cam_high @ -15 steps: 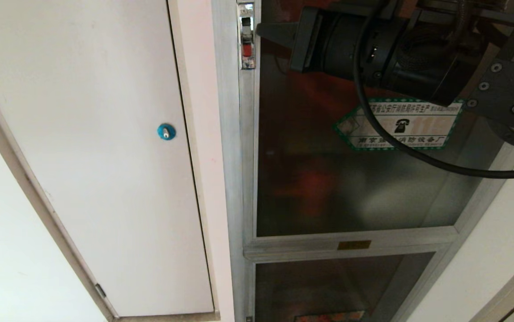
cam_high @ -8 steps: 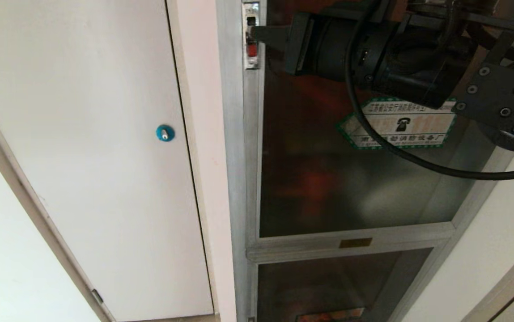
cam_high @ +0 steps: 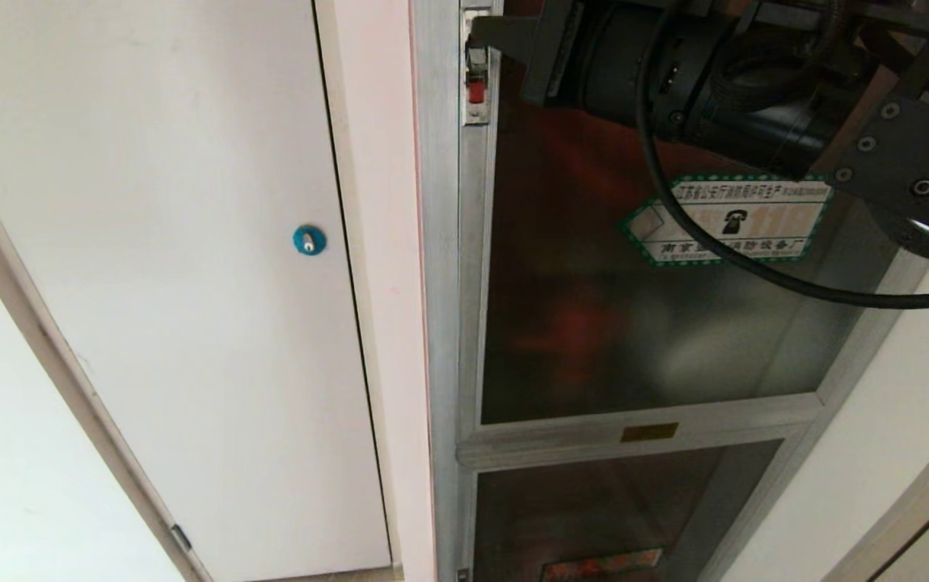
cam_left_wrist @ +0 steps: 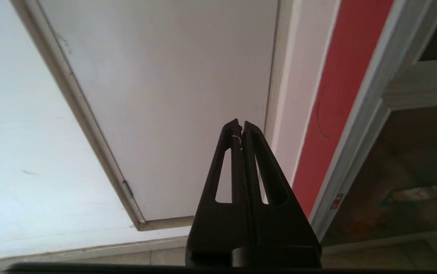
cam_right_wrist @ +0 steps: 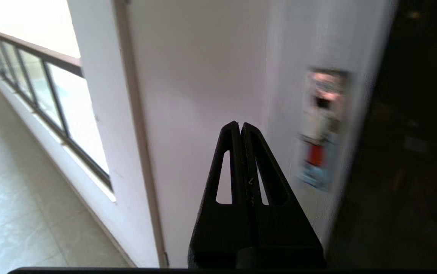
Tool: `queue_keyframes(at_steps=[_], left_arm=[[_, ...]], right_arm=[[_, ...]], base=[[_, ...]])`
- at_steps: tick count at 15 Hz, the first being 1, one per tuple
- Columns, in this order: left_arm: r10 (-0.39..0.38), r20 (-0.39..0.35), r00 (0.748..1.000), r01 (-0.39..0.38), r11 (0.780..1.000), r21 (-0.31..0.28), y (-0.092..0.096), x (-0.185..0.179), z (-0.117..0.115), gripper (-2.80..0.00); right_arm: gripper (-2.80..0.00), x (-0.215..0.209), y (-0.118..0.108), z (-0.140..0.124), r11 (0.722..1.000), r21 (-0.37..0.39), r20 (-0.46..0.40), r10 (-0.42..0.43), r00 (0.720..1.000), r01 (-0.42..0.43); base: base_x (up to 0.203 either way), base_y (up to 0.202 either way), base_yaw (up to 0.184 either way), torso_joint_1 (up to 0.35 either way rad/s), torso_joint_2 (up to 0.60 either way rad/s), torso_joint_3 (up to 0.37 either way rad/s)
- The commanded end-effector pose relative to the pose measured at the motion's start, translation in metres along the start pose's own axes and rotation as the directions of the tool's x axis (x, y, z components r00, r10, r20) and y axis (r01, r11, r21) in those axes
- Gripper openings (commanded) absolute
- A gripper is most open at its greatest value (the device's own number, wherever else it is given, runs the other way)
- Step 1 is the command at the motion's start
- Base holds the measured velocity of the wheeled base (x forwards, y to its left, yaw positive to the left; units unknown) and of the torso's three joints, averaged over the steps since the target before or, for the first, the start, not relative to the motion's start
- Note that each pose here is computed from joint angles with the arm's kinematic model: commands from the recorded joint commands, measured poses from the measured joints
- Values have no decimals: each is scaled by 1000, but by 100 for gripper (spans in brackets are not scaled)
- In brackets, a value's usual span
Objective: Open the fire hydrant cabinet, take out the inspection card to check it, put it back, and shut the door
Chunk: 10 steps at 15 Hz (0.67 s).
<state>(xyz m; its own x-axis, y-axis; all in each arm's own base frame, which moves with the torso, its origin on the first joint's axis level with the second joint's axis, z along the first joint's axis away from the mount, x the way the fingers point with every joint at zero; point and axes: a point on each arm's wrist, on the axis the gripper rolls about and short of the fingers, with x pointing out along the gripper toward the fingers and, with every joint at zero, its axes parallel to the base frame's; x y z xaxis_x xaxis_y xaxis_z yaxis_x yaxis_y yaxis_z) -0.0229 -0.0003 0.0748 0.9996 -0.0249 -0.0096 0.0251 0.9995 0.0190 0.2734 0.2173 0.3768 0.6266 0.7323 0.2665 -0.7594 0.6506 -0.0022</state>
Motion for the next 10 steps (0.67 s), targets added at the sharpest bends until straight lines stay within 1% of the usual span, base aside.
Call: queue_keyframes(at_steps=[1,4,8,10], left_arm=[[1,-1,1000,-1,1000,1,0,0,0,-280],[0,0,1000,0,1000,-1,0,0,0,-280],[2,-1,1000,-2,1000,0,0,0,0,-280],[0,0,1000,0,1000,1,0,0,0,-280]], right_arm=[[-280,-1,-2,3,1000,-5,16,-23,1000,23],[-280,0,-5,3,999,-6,19,-46,999,46],[-280,3,-19,-7,997,-9,-1,-82,997,82],[-280,4,-26,-10,995,20,-8,-101,995,101]], base=[[0,0,0,0,0,0],[0,0,0,0,0,0],[0,0,0,0,0,0],[0,0,0,0,0,0]])
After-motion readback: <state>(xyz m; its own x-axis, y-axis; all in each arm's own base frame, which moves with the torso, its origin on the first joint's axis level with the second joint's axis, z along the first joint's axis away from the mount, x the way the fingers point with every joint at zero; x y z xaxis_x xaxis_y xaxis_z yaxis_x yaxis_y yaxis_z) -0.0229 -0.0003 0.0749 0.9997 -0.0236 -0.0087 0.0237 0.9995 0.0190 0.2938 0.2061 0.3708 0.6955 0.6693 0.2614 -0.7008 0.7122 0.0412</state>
